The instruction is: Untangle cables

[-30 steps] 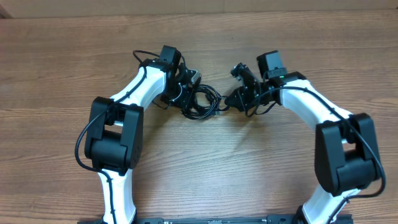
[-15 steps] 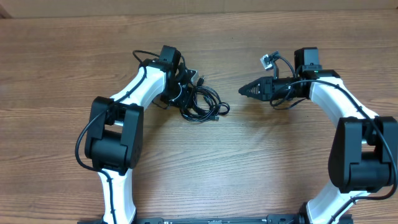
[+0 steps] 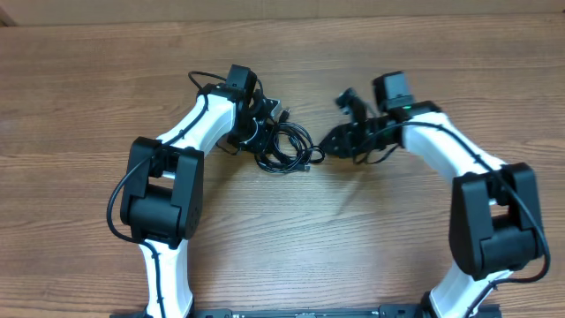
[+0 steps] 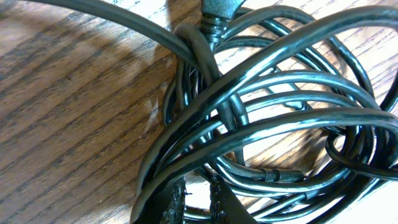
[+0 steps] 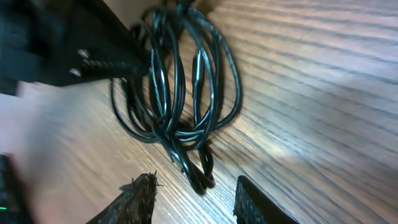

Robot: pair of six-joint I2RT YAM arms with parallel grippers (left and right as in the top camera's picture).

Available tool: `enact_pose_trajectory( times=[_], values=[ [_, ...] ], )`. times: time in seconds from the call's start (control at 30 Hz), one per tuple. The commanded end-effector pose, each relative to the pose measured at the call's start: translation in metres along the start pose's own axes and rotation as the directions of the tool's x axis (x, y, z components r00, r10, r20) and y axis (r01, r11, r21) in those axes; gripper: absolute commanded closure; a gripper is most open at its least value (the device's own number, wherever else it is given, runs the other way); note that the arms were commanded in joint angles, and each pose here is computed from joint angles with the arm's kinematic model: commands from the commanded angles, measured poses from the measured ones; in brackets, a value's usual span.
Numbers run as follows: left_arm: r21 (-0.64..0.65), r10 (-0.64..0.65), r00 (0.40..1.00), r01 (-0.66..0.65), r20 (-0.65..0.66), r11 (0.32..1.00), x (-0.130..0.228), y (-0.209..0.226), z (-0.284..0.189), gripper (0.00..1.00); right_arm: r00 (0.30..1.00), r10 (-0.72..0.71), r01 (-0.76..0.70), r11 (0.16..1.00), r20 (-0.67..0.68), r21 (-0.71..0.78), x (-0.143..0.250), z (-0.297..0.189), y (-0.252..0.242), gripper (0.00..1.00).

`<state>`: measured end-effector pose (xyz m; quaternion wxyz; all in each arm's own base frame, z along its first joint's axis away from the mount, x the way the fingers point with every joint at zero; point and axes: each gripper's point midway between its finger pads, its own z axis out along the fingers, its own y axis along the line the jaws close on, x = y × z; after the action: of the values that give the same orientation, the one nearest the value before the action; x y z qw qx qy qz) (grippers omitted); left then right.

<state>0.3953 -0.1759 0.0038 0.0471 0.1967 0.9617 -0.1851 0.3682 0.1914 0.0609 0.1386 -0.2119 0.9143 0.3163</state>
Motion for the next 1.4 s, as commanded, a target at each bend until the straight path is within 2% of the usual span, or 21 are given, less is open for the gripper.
enact_pose_trajectory(
  times=[0.0,0.1,0.23,0.4,0.57,0.67,1.07,1.37],
  values=[
    [-0.022,-0.030,0.999,0.030,-0.025,0.999,0.006,0.010,0.008,0.83,0.997,-0.070,0.068,0.988,0.012,0.137,-0.012,-0.004,-0.005,0.60],
    [-0.022,-0.030,0.999,0.030,-0.025,0.999,0.006,0.010,0.008,0.83,0.996,-0.086,0.084,0.988,0.015,0.132,-0.014,-0.002,-0.001,0.61],
    [-0.022,-0.031,0.999,0.030,-0.025,0.999,0.006,0.010,0.008,0.83,0.996,-0.092,0.088,0.986,0.018,0.138,-0.014,0.000,-0.002,0.70],
    [-0.022,-0.031,0.999,0.030,-0.025,0.999,0.006,0.010,0.008,0.83,0.995,-0.099,0.095,0.986,0.027,0.135,-0.011,0.005,-0.004,0.76],
    [-0.022,-0.030,0.999,0.030,-0.025,0.999,0.006,0.010,0.008,0.83,0.996,-0.092,0.089,0.987,0.016,0.131,-0.004,0.008,-0.005,0.76],
    [-0.022,-0.031,0.999,0.030,-0.025,0.999,0.006,0.010,0.008,0.83,0.989,-0.149,0.148,0.988,0.018,0.055,-0.003,0.010,0.008,0.76],
    [-0.022,-0.031,0.999,0.030,-0.025,0.999,0.006,0.010,0.008,0.83,0.986,-0.161,0.158,0.984,0.030,0.087,-0.008,0.013,0.001,0.84],
    [-0.022,-0.031,0.999,0.030,-0.025,0.999,0.006,0.010,0.008,0.83,0.992,-0.127,0.129,0.984,-0.026,0.126,0.006,0.031,-0.021,0.83]
  ],
)
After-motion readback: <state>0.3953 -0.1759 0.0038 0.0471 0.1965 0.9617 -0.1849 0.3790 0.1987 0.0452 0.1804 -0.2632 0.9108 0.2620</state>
